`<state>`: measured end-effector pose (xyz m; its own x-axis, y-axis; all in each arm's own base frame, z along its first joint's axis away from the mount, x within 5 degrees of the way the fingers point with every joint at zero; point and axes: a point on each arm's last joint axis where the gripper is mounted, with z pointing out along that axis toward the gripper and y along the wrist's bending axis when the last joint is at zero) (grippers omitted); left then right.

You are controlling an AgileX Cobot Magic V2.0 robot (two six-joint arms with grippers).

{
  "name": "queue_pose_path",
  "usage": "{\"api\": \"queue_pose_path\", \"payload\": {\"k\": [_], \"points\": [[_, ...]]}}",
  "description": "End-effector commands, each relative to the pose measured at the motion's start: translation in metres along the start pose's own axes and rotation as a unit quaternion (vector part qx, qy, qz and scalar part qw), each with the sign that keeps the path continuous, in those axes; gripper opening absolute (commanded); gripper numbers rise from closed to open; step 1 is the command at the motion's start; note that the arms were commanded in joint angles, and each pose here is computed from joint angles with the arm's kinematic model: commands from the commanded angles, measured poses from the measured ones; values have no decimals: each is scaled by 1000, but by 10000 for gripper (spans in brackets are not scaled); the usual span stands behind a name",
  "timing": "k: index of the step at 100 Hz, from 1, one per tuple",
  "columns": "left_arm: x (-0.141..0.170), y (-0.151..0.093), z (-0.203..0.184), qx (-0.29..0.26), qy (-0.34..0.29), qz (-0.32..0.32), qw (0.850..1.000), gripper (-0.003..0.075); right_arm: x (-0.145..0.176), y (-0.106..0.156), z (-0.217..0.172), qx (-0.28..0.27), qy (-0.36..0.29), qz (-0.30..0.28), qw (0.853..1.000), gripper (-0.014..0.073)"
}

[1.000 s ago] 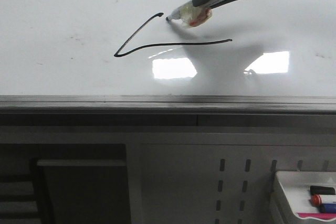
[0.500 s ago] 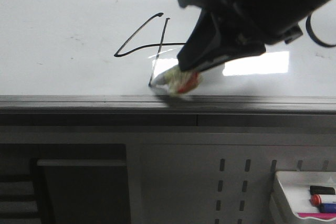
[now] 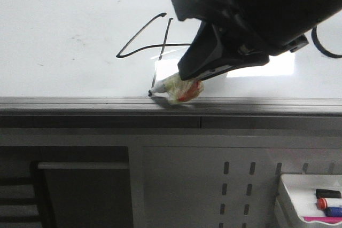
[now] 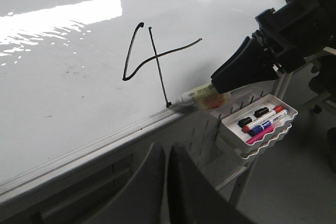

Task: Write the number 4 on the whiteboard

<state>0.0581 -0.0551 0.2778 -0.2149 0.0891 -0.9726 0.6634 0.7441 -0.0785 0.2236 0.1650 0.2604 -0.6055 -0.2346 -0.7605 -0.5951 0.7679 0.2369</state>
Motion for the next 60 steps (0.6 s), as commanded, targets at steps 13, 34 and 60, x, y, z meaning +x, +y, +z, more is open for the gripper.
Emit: {"api": "queue_pose_path", "payload": {"k": [13,34,60], "points": [[-21,-2,-1,3,-13,22,1000,125,-31,26,-60,-53,-65,-69,994,-60],[-56,-10,16,53,78,128,987,449,-40,47,-96,-104,-74,-262,957,-60],[-99,-29,45,195,131,214,948,395,-45,69,-108,-153,-81,-399,901,-60]]}}
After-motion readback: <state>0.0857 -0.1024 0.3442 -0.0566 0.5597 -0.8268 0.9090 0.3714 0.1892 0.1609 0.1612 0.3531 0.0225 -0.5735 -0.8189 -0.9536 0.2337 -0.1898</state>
